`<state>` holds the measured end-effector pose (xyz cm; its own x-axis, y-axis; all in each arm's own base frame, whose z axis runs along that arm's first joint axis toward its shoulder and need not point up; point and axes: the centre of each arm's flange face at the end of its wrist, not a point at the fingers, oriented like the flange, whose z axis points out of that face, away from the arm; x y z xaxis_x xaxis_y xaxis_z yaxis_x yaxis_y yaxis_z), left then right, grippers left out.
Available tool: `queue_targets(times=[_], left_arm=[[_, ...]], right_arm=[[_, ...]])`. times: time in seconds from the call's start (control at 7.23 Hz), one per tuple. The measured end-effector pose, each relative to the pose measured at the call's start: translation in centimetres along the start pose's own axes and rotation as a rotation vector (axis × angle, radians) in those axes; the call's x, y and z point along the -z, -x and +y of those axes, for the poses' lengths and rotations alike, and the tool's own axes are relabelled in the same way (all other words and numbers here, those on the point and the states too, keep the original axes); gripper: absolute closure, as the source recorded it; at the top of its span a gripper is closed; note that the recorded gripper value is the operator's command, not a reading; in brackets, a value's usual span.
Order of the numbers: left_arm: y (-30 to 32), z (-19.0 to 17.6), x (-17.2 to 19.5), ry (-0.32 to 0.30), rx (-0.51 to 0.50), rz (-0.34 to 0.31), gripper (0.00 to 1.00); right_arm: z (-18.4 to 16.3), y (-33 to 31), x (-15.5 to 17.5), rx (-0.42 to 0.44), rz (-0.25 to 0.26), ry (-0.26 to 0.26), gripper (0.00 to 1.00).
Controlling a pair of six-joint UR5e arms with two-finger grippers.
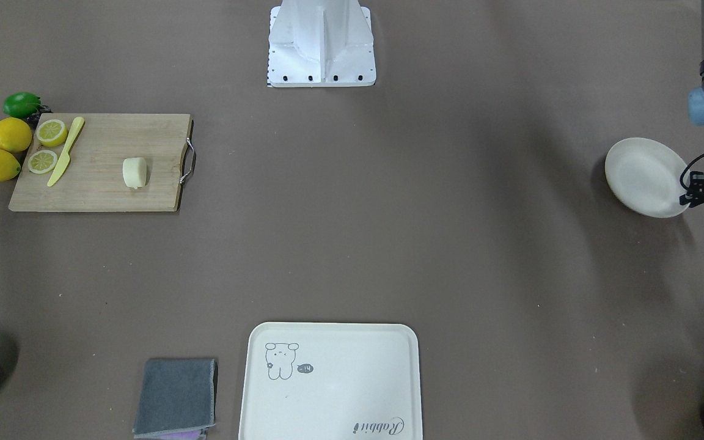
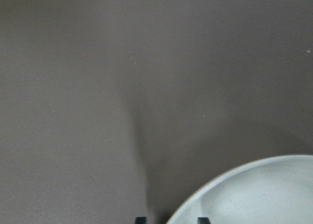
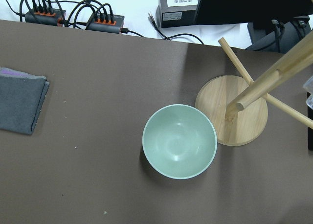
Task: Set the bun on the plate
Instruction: 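Grasp the white plate rim with the left gripper and drag it toward the table center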
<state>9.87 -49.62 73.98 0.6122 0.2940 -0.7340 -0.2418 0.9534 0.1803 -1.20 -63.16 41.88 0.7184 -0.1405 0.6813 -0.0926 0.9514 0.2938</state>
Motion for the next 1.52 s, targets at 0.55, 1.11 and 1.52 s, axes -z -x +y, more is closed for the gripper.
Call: queue_targets(times=[0.55,1.11,1.52], left_arm=[[-3.2,-6.2,4.4,-0.085,-0.008,0.095,1.00],[-11.5,-12.8,14.3,-0.216,0.131,0.235,1.00],[-22.2,-15.1,18.6,-0.247,0.189,0.313,1.00]], right_arm=[[0.4,1.2,-1.4,-0.001,-0.011,0.024,0.00],[0.6,3.3,-2.6,0.022,-0.027,0.043,0.00],[0.7,4.2,-3.4,0.033,-0.035,0.056,0.00]])
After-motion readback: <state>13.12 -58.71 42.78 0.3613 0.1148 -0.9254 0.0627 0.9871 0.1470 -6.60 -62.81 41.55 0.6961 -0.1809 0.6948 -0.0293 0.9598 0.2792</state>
